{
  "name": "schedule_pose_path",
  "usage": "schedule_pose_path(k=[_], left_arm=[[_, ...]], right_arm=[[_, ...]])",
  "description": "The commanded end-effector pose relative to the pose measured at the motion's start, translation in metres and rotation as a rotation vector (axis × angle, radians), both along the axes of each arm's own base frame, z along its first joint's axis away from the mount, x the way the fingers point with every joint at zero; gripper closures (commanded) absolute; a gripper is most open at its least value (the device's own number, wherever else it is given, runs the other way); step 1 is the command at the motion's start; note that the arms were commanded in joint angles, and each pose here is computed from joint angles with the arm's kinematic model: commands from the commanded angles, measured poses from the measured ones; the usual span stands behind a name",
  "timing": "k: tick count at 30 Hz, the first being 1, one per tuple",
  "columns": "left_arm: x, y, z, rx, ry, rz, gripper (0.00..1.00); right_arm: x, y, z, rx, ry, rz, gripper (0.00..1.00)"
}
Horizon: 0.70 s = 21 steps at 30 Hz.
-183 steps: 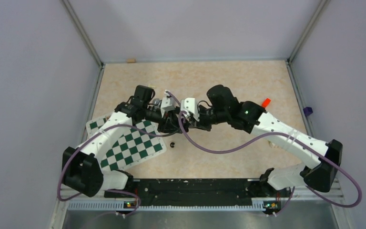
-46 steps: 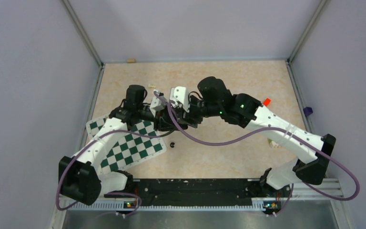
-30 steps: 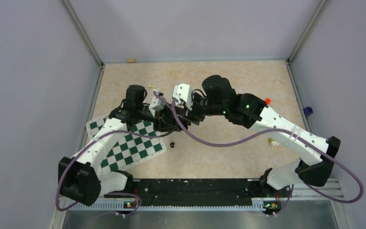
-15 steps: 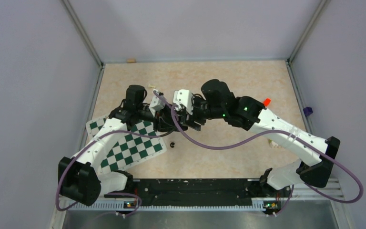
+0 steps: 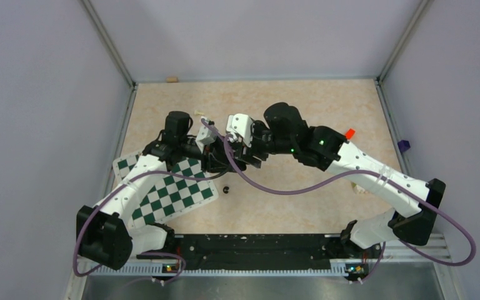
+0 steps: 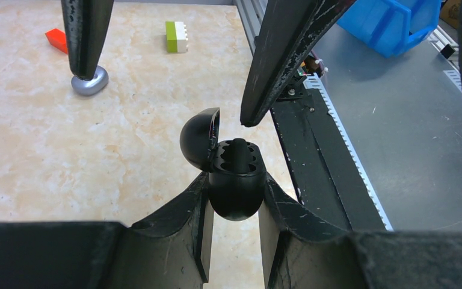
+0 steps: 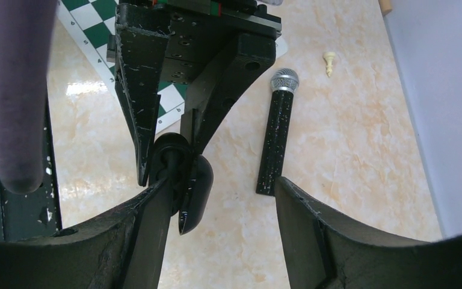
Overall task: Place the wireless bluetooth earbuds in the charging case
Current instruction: Move the right earbud to the center of the board.
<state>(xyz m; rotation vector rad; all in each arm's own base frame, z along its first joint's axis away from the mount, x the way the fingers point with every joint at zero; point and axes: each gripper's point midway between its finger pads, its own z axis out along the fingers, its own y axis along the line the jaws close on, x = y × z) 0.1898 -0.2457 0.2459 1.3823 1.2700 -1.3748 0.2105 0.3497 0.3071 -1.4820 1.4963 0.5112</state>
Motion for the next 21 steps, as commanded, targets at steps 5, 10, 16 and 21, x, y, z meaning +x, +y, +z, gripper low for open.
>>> schedule_pose_path(k=[5, 10, 16, 21], left_arm=[[-0.008, 0.001, 0.011, -0.037, -0.041, -0.032, 1.0], [-0.006, 0.002, 0.012, -0.035, -0.047, -0.022, 1.0], [0.005, 0.012, 0.021, -0.035, -0.079, 0.041, 1.0], [0.019, 0.031, 0.032, -0.045, -0.122, 0.125, 1.0]], right_arm=[[0.005, 0.005, 0.003, 0.027, -0.006, -0.018, 0.37], [0.012, -0.004, 0.022, 0.039, -0.061, -0.064, 0.37], [0.023, -0.035, 0.078, 0.121, -0.178, -0.171, 0.35], [0.056, -0.061, 0.072, 0.198, -0.149, -0.299, 0.29]])
